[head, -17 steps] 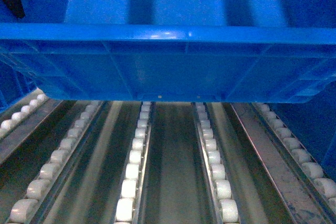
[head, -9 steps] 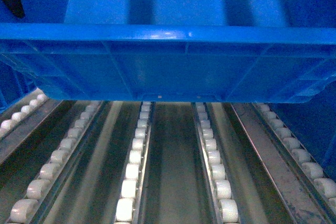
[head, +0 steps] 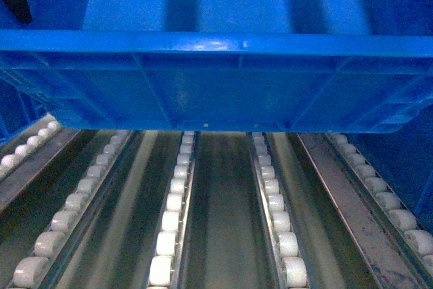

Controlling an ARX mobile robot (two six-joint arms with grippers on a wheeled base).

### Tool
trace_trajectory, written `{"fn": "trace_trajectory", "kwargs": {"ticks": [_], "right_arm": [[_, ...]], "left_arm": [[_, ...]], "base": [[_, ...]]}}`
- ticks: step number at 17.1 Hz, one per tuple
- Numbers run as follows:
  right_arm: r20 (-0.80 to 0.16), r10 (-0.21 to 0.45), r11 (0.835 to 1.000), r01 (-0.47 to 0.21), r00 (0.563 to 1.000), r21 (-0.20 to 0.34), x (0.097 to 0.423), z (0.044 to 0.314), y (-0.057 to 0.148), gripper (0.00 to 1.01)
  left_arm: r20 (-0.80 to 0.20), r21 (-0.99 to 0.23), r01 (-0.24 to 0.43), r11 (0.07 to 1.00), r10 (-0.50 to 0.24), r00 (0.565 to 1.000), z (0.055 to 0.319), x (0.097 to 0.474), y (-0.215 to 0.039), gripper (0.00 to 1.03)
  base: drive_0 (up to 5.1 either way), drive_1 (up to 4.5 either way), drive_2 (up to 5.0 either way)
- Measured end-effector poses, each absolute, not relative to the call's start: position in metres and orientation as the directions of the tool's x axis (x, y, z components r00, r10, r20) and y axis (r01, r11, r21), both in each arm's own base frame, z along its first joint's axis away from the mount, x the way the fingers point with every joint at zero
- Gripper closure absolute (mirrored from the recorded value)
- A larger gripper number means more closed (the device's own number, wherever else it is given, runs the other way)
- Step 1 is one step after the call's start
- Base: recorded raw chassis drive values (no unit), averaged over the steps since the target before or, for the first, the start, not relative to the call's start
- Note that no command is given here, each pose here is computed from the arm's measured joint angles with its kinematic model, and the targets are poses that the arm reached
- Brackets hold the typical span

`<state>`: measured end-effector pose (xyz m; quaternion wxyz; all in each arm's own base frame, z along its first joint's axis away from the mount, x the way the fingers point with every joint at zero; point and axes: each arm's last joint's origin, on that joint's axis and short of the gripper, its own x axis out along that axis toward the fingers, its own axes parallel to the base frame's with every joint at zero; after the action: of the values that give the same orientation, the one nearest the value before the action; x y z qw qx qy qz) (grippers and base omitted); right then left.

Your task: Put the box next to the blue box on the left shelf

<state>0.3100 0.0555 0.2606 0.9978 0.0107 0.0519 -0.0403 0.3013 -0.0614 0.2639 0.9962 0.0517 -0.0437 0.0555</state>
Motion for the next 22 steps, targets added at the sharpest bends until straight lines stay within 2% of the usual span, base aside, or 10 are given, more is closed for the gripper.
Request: {"fn": "trace_trajectory", "kwargs": {"ticks": [3, 4, 6, 7, 10, 12, 14, 17, 18, 22], "right_arm": [[-0.105, -0.079, 0.997, 0.081, 0.991, 0.017, 0.31, 0.261, 0.056, 0.8], [-0.112, -0.087, 0.996, 0.088, 0.99, 0.004, 0.31, 0.26, 0.056, 0.8], [-0.139, -0.146, 0.989, 0.144, 0.979, -0.03, 0.308, 0.259, 0.062, 0.8], [-0.15, -0.139, 0.99, 0.135, 0.979, -0.034, 0.309, 0.257, 0.064, 0.8], [-0.173, -0.084, 0.996, 0.082, 0.981, -0.018, 0.308, 0.256, 0.074, 0.8], [-0.227, 0.015, 1.0, -0.011, 0.974, 0.019, 0.306, 0.254, 0.089, 0.8], [-0.294, 0.072, 0.997, -0.062, 0.953, 0.042, 0.306, 0.246, 0.1, 0.8], [-0.404, 0.125, 0.992, -0.115, 0.906, 0.049, 0.307, 0.217, 0.116, 0.8], [-0.427, 0.117, 0.993, -0.109, 0.897, 0.043, 0.307, 0.211, 0.116, 0.8], [-0.488, 0.067, 0.998, -0.066, 0.87, 0.019, 0.308, 0.202, 0.107, 0.8]], "left_arm": [[0.089, 0.098, -0.118, 0.988, 0.109, 0.99, 0.264, 0.301, -0.061, 0.84], [0.025, 0.097, -0.166, 0.981, 0.164, 0.986, 0.265, 0.302, -0.065, 0.84], [-0.046, 0.134, -0.273, 0.953, 0.281, 0.958, 0.265, 0.299, -0.066, 0.84], [-0.051, 0.143, -0.293, 0.945, 0.303, 0.952, 0.265, 0.299, -0.065, 0.84], [-0.044, 0.172, -0.336, 0.926, 0.348, 0.936, 0.268, 0.299, -0.052, 0.84], [-0.058, 0.227, -0.375, 0.899, 0.397, 0.916, 0.272, 0.296, -0.031, 0.84], [-0.115, 0.273, -0.378, 0.884, 0.42, 0.9, 0.269, 0.292, -0.016, 0.84], [-0.243, 0.322, -0.361, 0.875, 0.445, 0.862, 0.24, 0.287, 0.0, 0.84], [-0.276, 0.323, -0.35, 0.879, 0.441, 0.854, 0.229, 0.286, 0.0, 0.84], [-0.339, 0.306, -0.311, 0.9, 0.408, 0.848, 0.213, 0.29, -0.014, 0.84]], "base": [[0.0, 0.0, 0.0], [0.0, 0.0, 0.0], [0.0, 0.0, 0.0], [0.0, 0.0, 0.0], [0.0, 0.0, 0.0], [0.0, 0.0, 0.0], [0.0, 0.0, 0.0], [0.0, 0.0, 0.0], [0.0, 0.0, 0.0], [0.0, 0.0, 0.0]]}}
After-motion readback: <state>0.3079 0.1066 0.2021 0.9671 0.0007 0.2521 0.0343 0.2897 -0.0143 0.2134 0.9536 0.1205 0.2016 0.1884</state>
